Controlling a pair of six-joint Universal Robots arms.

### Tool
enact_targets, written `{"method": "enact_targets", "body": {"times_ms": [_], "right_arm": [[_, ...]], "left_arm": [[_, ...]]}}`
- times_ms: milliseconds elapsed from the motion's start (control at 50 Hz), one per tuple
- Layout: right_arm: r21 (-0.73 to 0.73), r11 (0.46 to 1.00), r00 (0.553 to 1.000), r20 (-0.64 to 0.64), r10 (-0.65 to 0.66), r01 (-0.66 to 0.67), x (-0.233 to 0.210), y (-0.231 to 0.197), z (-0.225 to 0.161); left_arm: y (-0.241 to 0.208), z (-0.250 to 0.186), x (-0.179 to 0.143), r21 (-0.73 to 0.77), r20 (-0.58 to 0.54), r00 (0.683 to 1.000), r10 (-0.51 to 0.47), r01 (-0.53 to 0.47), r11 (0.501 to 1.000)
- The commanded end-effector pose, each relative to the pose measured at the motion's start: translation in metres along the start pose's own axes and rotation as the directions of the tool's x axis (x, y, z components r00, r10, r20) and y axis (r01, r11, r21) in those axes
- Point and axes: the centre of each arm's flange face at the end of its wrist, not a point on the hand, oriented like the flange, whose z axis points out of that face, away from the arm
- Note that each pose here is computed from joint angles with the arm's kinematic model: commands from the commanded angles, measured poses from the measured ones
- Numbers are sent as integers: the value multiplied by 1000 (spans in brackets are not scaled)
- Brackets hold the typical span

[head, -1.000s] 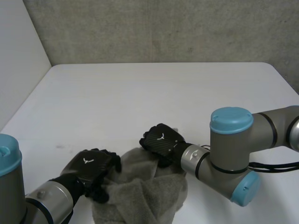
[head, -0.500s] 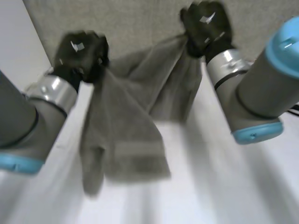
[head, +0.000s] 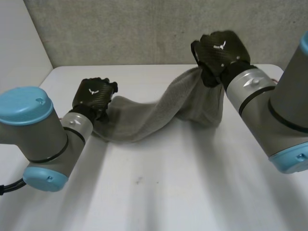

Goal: Fold the towel.

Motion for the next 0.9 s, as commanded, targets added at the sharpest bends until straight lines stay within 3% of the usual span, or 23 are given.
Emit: {"method": "enact_targets", "body": {"times_ms": [20,200,320,480,520,640,680,780,900], "right_arm": [[116,993,999,-50,-1,7,17,-47,-12],[192,981,996,-91,-2,19,35,-87,-41],[224,974,992,-122,-17,44,43,-100,-50],[142,987,984,-171,-45,69,60,-72,-32],[43,998,989,-142,-49,56,55,-36,-9],[-71,996,990,-121,-67,58,51,7,12],[-114,991,991,-106,-84,72,46,24,18],[-122,990,993,-94,-78,66,42,28,17],[-94,994,993,-98,-68,59,42,16,12]], "left_arm": [[5,-19,14,-34,-42,999,-17,16,999],[0,-54,20,-75,-32,992,-126,123,990],[-4,-68,17,-103,-24,991,-135,132,986],[-3,-90,17,-179,-30,986,-167,159,971],[-10,-99,15,-182,-30,980,-199,190,965],[-17,-112,16,-191,-45,967,-250,238,952],[-19,-124,28,-226,-100,955,-278,250,941],[-15,-140,48,-312,-188,928,-322,254,916],[6,-135,63,-394,-211,920,-331,230,890]]}}
